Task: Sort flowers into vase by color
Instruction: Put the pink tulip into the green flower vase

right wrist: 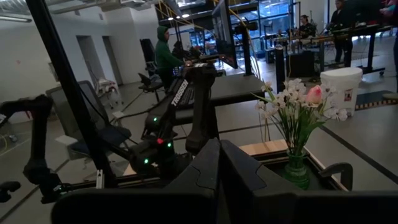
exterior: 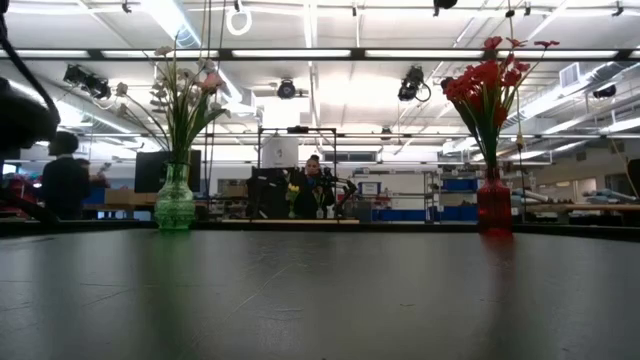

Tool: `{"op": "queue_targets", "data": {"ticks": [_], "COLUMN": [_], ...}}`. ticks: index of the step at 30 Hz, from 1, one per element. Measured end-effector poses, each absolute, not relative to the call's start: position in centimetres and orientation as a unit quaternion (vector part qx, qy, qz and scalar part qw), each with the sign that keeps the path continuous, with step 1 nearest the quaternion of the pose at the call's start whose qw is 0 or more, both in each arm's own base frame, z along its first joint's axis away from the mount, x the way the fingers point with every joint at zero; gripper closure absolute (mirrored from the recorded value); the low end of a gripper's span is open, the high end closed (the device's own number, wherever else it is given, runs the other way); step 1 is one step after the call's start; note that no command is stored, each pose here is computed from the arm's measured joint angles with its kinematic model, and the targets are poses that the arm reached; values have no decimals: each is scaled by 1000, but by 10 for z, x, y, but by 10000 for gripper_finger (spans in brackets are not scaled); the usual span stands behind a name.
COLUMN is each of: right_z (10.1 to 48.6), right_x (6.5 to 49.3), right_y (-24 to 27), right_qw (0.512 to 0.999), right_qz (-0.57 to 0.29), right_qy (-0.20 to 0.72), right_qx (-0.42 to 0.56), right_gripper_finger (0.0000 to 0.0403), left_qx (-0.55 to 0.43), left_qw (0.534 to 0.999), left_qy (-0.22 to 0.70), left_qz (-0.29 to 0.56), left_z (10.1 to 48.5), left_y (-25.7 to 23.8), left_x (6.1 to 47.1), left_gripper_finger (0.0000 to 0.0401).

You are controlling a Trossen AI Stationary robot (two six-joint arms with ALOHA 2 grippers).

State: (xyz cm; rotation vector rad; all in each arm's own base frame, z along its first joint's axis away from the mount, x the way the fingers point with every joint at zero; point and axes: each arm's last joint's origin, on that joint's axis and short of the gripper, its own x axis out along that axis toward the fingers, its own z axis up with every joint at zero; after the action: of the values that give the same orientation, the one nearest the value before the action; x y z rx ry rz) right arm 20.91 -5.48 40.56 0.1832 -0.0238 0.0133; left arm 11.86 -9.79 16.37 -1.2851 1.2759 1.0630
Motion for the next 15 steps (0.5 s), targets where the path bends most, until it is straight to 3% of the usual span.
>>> {"op": "queue_targets", "data": {"ticks": [9,15], "right_z": [406,406], "right_x": [209,209], "right_y": [-55,-55], "right_qw": [996,996], "right_qz": [7,7], "right_qy": [-12,-12], "right_qx": [92,91], "right_gripper_finger": [379,379], "left_qx": [-515,-509], "left_qw": [502,502], "left_qy": [529,529], "left_qz": [451,457], "left_z": [146,142], "left_y": [-109,-111], "left_x": [130,133], "left_gripper_finger": [212,306]}}
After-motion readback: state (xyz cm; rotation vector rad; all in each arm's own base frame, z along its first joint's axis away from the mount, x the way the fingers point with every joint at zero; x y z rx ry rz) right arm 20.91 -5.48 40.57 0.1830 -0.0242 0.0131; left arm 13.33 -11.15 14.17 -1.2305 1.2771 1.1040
